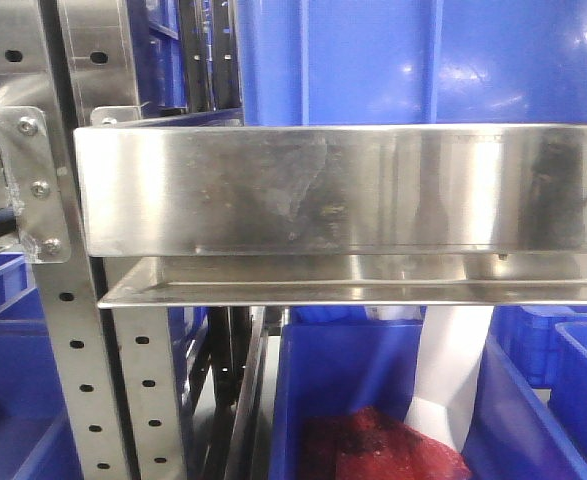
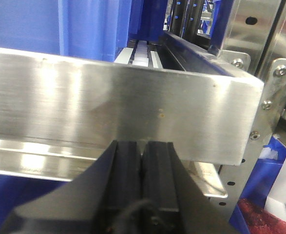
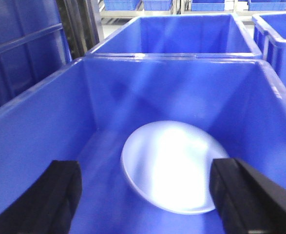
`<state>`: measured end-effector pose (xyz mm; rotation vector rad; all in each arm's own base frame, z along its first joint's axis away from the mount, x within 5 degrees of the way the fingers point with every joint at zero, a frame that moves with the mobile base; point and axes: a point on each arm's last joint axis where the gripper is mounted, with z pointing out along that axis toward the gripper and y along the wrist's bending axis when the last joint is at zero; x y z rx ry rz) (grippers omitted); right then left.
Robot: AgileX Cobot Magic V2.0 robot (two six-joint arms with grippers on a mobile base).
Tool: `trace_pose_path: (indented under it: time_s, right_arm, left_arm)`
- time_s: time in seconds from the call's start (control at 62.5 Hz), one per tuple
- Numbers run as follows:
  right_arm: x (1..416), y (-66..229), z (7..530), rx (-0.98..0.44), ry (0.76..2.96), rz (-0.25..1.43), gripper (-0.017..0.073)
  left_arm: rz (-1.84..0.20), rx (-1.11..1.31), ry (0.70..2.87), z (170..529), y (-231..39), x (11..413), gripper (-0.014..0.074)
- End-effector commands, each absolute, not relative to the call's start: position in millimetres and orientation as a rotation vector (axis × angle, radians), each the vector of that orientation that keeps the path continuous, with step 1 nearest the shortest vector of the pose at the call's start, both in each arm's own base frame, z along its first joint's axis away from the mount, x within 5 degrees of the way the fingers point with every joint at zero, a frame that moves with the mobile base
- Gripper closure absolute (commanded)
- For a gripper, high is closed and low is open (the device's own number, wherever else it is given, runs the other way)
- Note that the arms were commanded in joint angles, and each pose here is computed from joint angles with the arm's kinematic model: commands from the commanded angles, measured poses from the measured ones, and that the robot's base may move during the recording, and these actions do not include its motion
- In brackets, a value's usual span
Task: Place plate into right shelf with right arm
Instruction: 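Raise and withdraw the right gripper from the blue bin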
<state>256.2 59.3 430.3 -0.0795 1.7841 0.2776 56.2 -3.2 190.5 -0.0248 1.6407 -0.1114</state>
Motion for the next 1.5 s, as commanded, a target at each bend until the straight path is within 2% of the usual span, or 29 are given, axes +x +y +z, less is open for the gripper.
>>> trace_pose_path:
  time_s: [0.0,0.112,0.192,0.24,0.32,0.384,0.656,0.848,1.423,1.487]
  right_arm:
    - [228,51,469,-0.072,1.622,0.282,-0.0052]
    - [198,44,482,-0.073,1.594,0.286,0.0068]
    - [177,40,489,-0.079,1.582,0.278,0.0223]
    - [161,36,494,-0.084,1.569,0.268,0.0356]
    - [139,31,498,-0.090,1.561,0.253,0.0523]
    - [122,27,500,-0.093,1.561,0.245,0.0499]
    - [52,11,493,-0.096,1.611,0.233,0.0505]
    - [26,6,485,-0.094,1.621,0.242,0.0505]
    - [25,5,482,-0.094,1.614,0.242,0.0505]
    - [26,3,477,-0.093,1.599,0.201,0.0505]
  left_arm:
    - [-0.122,-0.026,1.554,196,-3,56,0.0640]
    - [-0.122,-0.026,1.554,196,-3,56,0.0640]
    - [-0.122,-0.026,1.554,196,-3,56,0.0640]
    - [-0.122,-0.026,1.554,196,-3,56,0.0640]
    - [-0.122,-0.026,1.554,196,-3,56,0.0640]
    - [-0.122,-0.026,1.554,196,-3,56,0.0640]
    - [-0.122,-0.026,1.554,196,-3,56,0.0640]
    - [-0.122,-0.026,1.554,196,-3,56,0.0640]
    - [-0.122,-0.026,1.554,196,-3,56,0.0640]
    - [-0.122,-0.026,1.554,196,-3,56,0.0640]
